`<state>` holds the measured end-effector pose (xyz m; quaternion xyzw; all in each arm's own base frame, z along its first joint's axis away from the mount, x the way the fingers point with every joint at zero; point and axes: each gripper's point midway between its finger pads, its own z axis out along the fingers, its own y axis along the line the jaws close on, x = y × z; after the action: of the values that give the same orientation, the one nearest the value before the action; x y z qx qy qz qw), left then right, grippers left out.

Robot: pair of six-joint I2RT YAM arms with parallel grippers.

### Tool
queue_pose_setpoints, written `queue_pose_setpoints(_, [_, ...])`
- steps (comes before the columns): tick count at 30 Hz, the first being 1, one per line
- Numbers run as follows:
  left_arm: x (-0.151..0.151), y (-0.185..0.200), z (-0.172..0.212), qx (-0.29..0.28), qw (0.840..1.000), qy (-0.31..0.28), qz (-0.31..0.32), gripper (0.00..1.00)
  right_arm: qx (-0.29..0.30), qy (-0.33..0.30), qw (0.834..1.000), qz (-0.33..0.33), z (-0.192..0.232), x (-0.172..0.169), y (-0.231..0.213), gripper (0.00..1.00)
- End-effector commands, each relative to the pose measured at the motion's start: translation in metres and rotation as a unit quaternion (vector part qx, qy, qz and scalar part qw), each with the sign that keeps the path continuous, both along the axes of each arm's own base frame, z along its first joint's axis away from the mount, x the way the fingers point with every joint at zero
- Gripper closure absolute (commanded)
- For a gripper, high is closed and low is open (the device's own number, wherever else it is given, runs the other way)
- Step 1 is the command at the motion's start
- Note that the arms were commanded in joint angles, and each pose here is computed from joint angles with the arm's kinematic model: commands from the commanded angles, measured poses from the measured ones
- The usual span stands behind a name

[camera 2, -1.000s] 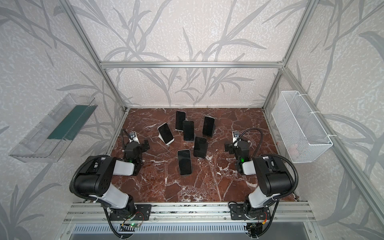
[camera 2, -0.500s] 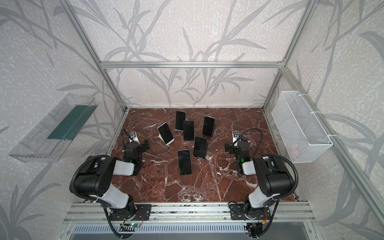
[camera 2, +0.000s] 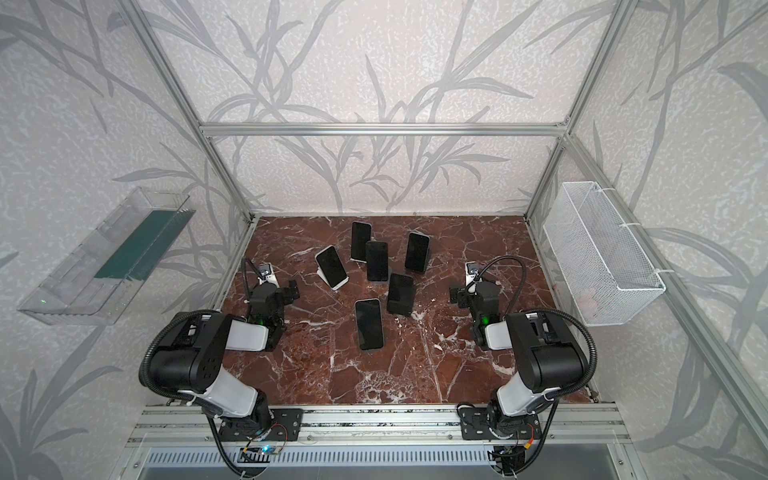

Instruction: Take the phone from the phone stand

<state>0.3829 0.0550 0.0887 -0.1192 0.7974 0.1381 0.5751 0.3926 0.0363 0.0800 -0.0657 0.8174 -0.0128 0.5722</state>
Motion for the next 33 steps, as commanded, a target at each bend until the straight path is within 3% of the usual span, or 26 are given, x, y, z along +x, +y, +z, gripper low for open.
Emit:
queue_pose_setpoints(1, [0.006, 0.001, 0.011, -0.003, 1.0, -0.013, -0.002, 0.01, 0.004, -0.019, 1.0, 0.003, 0.014, 0.006, 0.001, 0.01])
queue_pose_setpoints(6, [0.007, -0.011, 0.011, 0.0, 0.999, -0.014, -0.037, 0.01, 0.005, -0.019, 1.0, 0.003, 0.013, 0.006, 0.001, 0.01])
queue_pose_setpoints(11, [-0.008, -0.006, 0.026, 0.001, 0.998, -0.055, -0.018, 0.01, 0.004, -0.025, 1.0, 0.016, 0.017, 0.004, 0.005, 0.01])
queue_pose_setpoints(14, [-0.008, -0.009, 0.037, 0.007, 0.999, -0.048, -0.024, 0.01, 0.005, -0.022, 1.0, 0.017, 0.024, 0.004, 0.005, 0.01])
queue_pose_setpoints(17, [-0.009, -0.008, 0.051, 0.009, 0.999, -0.035, -0.016, 0.01, 0.005, -0.016, 1.0, 0.018, 0.032, 0.006, 0.006, 0.01])
queue_pose_setpoints(21, [-0.017, -0.008, 0.091, -0.007, 0.997, -0.071, -0.015, 0.01, 0.005, -0.005, 0.999, 0.036, 0.047, -0.002, 0.012, 0.01])
queue_pose_setpoints(24, [-0.03, -0.019, 0.114, -0.027, 0.997, -0.061, -0.045, 0.01, 0.016, -0.01, 0.998, 0.053, 0.065, -0.01, 0.018, 0.01])
queue_pose_setpoints(29, [-0.055, -0.021, 0.169, -0.082, 0.992, -0.086, -0.04, 0.01, 0.06, -0.017, 0.997, -0.048, 0.097, -0.011, -0.008, 0.01])
queue_pose_setpoints(30, [-0.063, -0.012, 0.181, -0.119, 0.988, -0.103, -0.003, 0.01, 0.084, 0.001, 0.993, -0.081, 0.102, -0.014, -0.015, 0.01])
queue_pose_setpoints(32, [-0.084, 0.006, 0.196, -0.21, 0.966, -0.128, 0.08, 0.01, 0.151, 0.036, 0.975, -0.159, 0.109, -0.024, -0.031, 0.01])
queue_pose_setpoints(33, [-0.09, 0.004, 0.206, -0.243, 0.956, -0.139, 0.083, 0.01, 0.185, 0.067, 0.96, -0.197, 0.107, -0.035, -0.037, 0.01])
